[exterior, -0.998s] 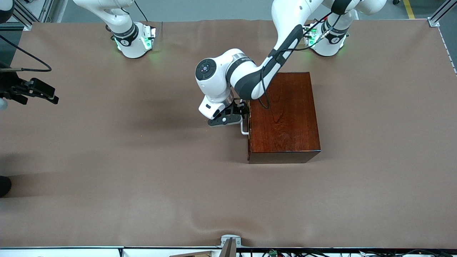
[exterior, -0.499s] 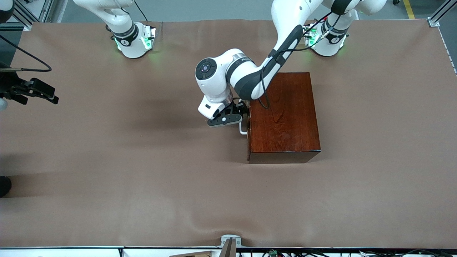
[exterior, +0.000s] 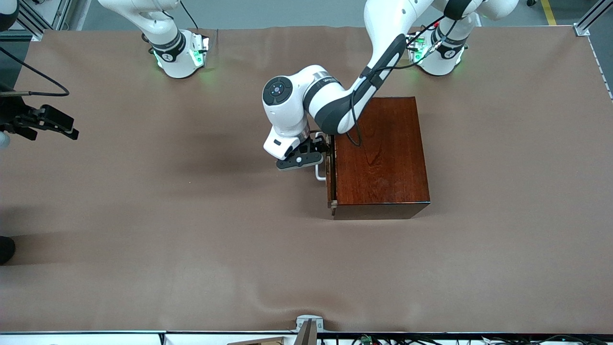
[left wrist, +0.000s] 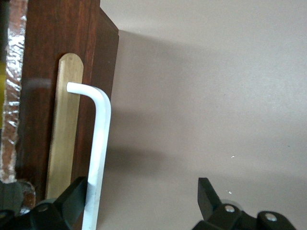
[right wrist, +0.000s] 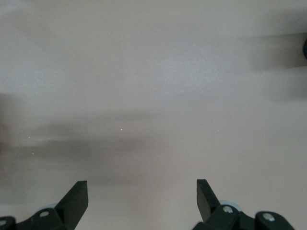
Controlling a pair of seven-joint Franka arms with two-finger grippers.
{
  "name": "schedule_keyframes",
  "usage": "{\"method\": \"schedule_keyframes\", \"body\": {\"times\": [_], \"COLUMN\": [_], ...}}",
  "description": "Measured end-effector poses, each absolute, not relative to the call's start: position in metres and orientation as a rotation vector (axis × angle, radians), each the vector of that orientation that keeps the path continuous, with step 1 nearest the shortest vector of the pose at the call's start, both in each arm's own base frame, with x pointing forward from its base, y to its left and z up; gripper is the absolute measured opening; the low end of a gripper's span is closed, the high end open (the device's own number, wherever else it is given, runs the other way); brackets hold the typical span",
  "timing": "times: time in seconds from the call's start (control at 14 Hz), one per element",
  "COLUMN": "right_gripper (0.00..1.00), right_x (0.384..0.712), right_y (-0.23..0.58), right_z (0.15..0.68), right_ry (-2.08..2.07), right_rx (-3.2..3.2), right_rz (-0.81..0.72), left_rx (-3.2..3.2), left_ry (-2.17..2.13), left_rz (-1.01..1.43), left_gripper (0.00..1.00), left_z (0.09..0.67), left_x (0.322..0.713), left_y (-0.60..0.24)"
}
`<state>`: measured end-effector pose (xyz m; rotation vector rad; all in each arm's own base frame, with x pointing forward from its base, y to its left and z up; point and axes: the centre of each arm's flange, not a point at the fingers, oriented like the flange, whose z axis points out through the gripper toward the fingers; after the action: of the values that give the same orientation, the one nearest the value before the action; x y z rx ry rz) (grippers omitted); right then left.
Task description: Open drawer, take yellow block, close drawer
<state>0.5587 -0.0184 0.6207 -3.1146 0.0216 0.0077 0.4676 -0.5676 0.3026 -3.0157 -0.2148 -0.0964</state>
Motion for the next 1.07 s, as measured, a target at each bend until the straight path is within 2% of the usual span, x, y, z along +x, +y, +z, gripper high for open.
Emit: {"method": "schedule_keyframes", "body": {"times": [1.07], "right_gripper": [1.00], "right_x": [0.559], "right_y": [-0.018], "right_z": [0.621], "right_ry": [0.022], "right_rx": [-3.115], "right_rz": [0.009], "left_rx": [-3.176], "left_ry": [-0.345], "left_rz": [-0.162], "left_gripper": [1.00], "left_z": [0.307], "left_x": [0.466], "left_y": [-0.592]}}
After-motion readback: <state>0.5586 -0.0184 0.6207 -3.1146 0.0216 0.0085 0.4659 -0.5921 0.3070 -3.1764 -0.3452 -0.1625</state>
